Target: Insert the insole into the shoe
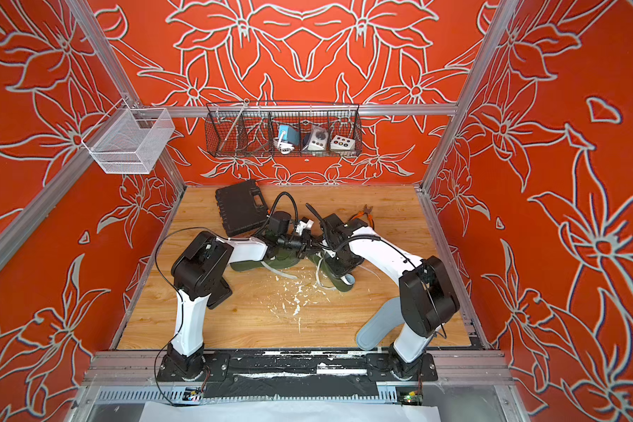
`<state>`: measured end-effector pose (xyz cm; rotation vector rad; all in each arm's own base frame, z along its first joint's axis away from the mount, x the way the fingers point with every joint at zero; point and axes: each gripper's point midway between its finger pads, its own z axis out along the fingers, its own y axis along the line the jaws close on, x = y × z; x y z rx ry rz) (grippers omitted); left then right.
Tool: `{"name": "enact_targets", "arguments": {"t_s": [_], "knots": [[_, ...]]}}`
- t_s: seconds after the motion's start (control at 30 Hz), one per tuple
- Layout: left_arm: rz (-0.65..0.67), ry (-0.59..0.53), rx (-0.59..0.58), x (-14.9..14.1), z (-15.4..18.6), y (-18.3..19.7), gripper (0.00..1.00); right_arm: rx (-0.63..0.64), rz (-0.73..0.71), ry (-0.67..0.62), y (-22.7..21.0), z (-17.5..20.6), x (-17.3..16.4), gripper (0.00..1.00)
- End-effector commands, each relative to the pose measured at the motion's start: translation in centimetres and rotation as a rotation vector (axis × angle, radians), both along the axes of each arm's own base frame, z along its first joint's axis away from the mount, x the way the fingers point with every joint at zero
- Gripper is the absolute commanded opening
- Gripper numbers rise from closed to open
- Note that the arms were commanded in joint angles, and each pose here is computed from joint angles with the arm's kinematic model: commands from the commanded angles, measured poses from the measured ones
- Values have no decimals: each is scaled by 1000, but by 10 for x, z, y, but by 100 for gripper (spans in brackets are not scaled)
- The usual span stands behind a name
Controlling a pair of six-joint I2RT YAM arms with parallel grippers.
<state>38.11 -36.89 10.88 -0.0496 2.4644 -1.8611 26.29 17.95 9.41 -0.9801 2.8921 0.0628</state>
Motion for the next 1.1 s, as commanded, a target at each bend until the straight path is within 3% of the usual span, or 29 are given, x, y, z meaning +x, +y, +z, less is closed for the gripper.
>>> {"name": "enact_targets", "arguments": {"t_s": [0.0, 0.83, 1.0, 1.07], "knots": [[-31, -66, -56, -5, 33, -3, 0, 22, 33, -82, 10, 9, 22, 17], [-35, -54, -55, -5, 29, -4, 0, 63, 43, -126, 19, -20, 48, 18], [-32, -54, -54, -4, 28, -3, 0, 57, 30, -114, 16, -29, 45, 21], [-30, -54, -54, -5, 28, -3, 0, 43, 23, -106, 13, -32, 43, 28]]}}
